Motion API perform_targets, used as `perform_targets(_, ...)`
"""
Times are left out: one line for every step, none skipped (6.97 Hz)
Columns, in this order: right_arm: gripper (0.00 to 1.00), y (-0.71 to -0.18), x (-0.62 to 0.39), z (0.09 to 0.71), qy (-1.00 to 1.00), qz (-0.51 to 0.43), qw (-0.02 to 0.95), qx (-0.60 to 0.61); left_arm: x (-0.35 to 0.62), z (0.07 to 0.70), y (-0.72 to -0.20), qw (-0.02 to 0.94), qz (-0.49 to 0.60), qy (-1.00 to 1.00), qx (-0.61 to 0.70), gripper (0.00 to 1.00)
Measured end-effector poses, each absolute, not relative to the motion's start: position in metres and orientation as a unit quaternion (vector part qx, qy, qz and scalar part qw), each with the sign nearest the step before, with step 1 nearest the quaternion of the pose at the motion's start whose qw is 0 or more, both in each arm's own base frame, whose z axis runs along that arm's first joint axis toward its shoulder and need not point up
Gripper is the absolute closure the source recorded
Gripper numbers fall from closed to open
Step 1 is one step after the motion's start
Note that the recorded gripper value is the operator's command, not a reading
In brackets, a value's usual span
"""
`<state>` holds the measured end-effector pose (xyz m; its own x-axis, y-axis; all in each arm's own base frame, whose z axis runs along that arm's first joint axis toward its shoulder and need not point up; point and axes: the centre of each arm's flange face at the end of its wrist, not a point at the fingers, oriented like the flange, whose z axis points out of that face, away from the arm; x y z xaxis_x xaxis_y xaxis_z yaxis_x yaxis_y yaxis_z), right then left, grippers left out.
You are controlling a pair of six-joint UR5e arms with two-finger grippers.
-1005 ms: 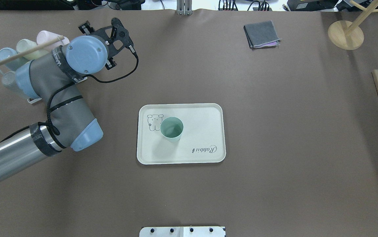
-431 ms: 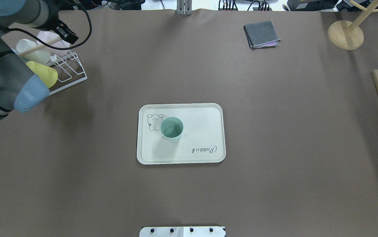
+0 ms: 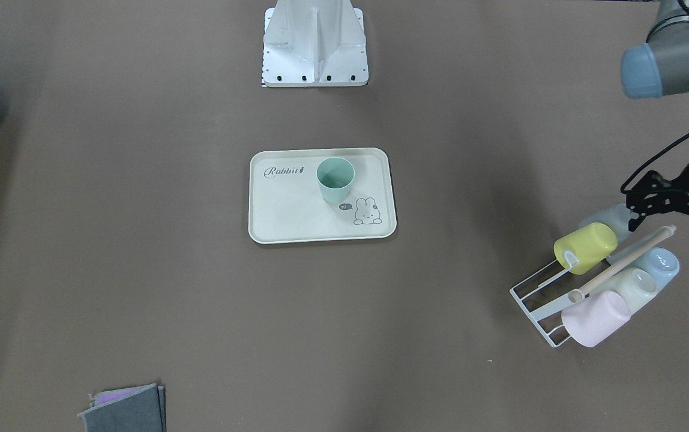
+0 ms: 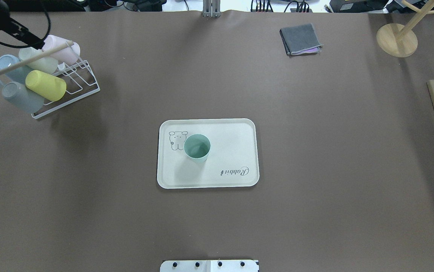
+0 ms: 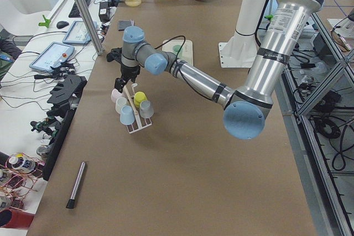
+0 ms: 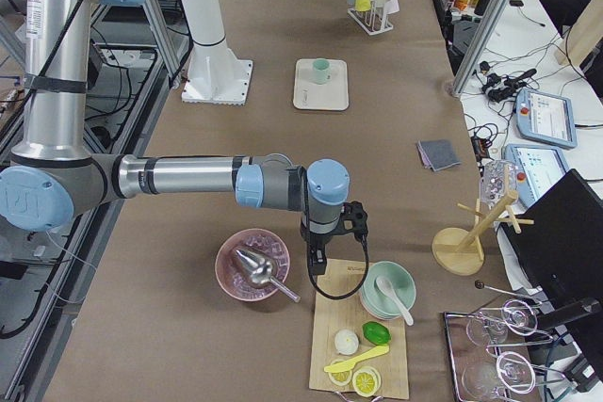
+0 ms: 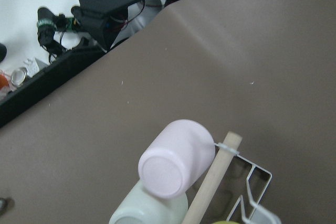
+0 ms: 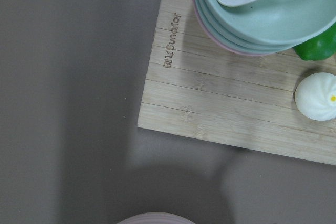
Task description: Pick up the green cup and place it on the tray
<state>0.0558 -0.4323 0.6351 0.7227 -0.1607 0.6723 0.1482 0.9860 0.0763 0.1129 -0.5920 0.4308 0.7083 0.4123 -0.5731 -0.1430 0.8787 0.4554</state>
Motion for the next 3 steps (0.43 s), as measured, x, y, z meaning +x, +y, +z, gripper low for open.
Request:
perform_targets(0.0, -0.432, 0.056, 0.635, -0.363, -0.083, 0.928, 0.009, 0.074, 0.473, -0.573, 0.906, 0.124, 0.371, 0.159, 0.02)
perform_targets(0.0, -0.433, 0.056, 0.635, -0.363, -0.084, 0.928, 0.009, 0.03, 0.512, -0.554, 0.908, 0.096, 0.384, 0.138, 0.02)
perform_targets(0.0, -0.432, 0.056, 0.635, -0.363, -0.084, 0.928, 0.009, -0.006, 0.55, -0.53, 0.909, 0.073, 0.393, 0.12, 0.02)
